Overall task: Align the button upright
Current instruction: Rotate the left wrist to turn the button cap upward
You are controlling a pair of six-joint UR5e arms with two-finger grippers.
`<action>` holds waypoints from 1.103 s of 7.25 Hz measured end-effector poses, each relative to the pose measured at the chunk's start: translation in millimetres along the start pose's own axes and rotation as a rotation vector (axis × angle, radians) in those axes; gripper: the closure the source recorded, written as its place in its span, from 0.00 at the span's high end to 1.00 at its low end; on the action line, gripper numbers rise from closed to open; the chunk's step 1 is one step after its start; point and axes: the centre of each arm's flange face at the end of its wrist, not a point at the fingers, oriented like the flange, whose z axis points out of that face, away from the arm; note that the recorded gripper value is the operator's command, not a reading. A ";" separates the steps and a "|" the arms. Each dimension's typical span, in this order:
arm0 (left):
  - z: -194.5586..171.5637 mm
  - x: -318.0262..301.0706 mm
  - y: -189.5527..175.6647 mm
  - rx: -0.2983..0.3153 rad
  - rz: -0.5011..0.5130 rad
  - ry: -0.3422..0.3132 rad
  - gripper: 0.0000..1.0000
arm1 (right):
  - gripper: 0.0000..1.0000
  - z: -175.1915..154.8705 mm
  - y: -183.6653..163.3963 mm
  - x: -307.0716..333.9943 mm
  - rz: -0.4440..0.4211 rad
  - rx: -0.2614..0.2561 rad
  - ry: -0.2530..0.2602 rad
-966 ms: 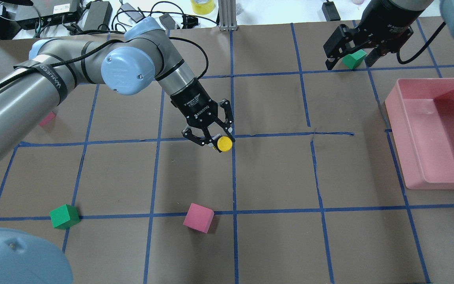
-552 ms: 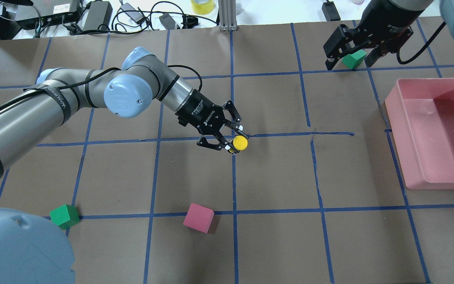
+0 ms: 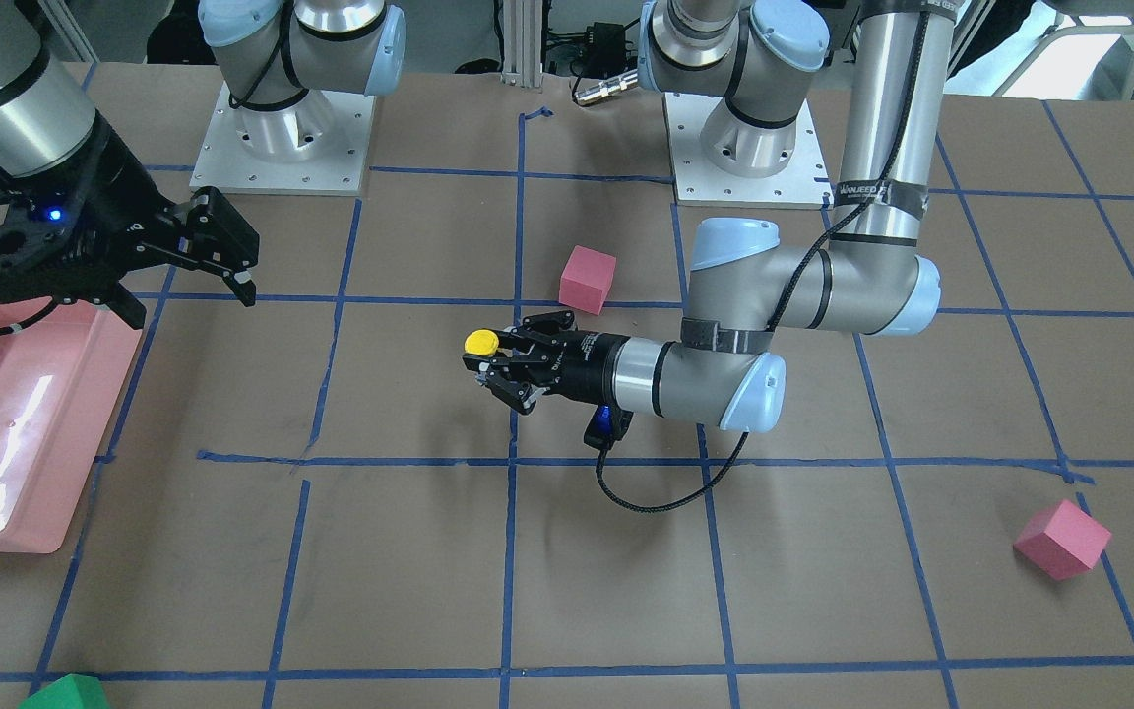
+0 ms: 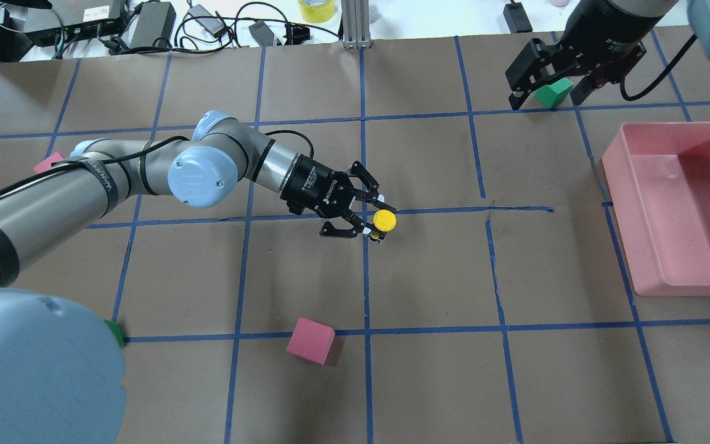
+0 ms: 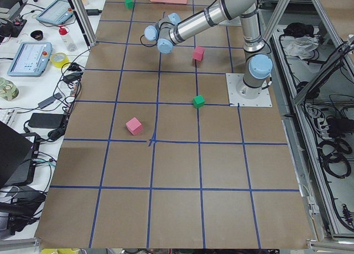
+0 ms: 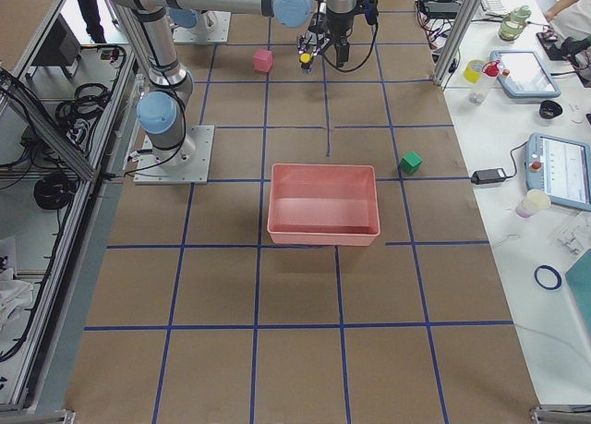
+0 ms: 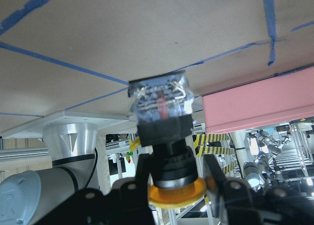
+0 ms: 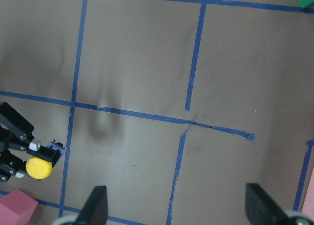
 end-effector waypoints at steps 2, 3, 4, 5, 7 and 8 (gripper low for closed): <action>-5.5 -3.0 -25.8 -0.028 -0.044 0.035 0.00 | 1.00 0.0 0.1 0.0 0.000 0.000 0.000; -5.5 -2.8 -35.8 -0.047 -0.061 0.055 0.00 | 1.00 0.0 0.2 0.0 0.000 -0.001 0.000; -4.9 -3.1 -43.9 -0.058 -0.075 0.065 0.00 | 1.00 0.1 0.1 0.1 0.000 -0.001 0.000; -4.6 -3.6 -50.7 -0.064 -0.086 0.069 0.01 | 1.00 0.2 0.1 0.1 0.000 -0.001 0.000; -3.3 -6.4 -62.7 -0.072 -0.102 0.071 0.09 | 1.00 0.6 -0.1 0.1 0.000 -0.002 -0.001; -4.3 -7.8 -67.2 -0.074 -0.100 0.074 0.09 | 1.00 0.7 -0.2 0.2 0.000 -0.002 -0.001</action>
